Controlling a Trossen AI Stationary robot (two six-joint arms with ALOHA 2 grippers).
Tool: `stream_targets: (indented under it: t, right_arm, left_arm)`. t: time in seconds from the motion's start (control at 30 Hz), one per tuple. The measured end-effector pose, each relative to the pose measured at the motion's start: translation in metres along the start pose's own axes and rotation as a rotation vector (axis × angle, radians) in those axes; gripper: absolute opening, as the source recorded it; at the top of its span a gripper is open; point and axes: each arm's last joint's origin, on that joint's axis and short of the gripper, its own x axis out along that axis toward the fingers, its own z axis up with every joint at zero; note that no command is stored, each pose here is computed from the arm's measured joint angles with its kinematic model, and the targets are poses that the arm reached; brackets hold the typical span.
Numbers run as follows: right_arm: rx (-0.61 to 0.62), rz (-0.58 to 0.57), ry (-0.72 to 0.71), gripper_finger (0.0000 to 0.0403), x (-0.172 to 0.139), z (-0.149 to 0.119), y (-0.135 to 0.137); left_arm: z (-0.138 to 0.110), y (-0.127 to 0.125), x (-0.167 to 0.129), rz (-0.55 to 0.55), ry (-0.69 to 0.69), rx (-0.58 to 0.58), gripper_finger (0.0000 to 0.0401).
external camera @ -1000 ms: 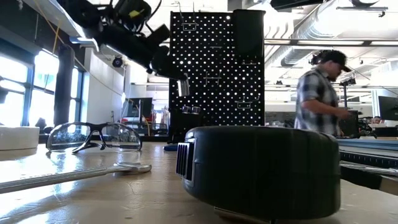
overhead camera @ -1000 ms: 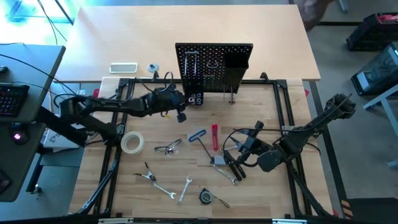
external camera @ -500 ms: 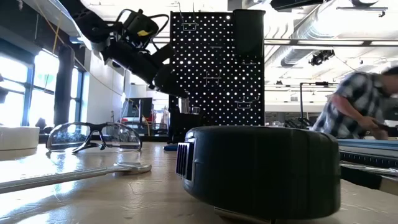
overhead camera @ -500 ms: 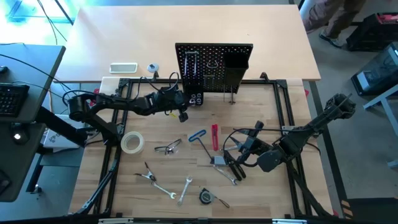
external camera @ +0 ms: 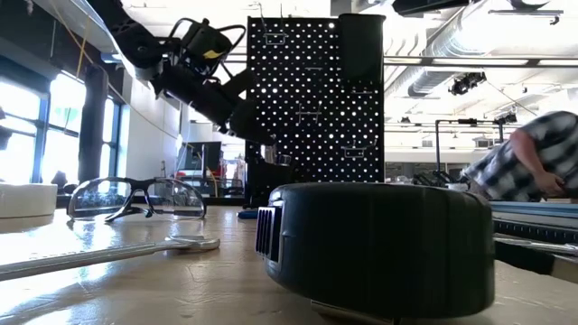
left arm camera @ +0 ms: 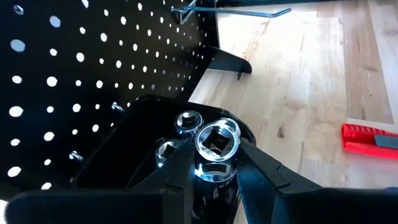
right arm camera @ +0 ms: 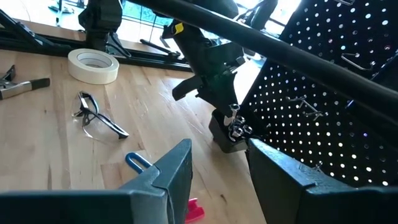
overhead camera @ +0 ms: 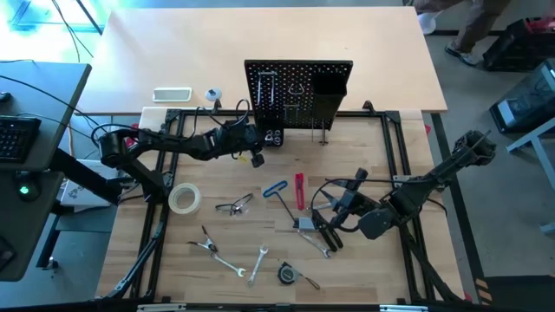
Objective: Hang tools onto peg board
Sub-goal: Put the socket into the bottom bin on the peg board
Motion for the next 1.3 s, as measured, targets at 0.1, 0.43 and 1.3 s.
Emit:
stream_targets:
  t: [0.1,0.43,1.3]
  right_arm:
    - [0.0,0.0,0.0,0.0149,0.0,0.0,0.0]
    - [0.008,0.0,-0.004,0.0149,0.0,0.001,0.0]
    - [0.014,0.0,-0.007,0.0149,0.0,0.001,0.0]
  left_arm:
    - [-0.001,0.0,0.0,-0.002,0.007,0.001,0.0078]
    - [-0.005,0.0,0.0,-0.007,0.053,0.008,0.0078]
    - [-0.015,-0.002,0.025,-0.027,0.109,0.005,0.0082]
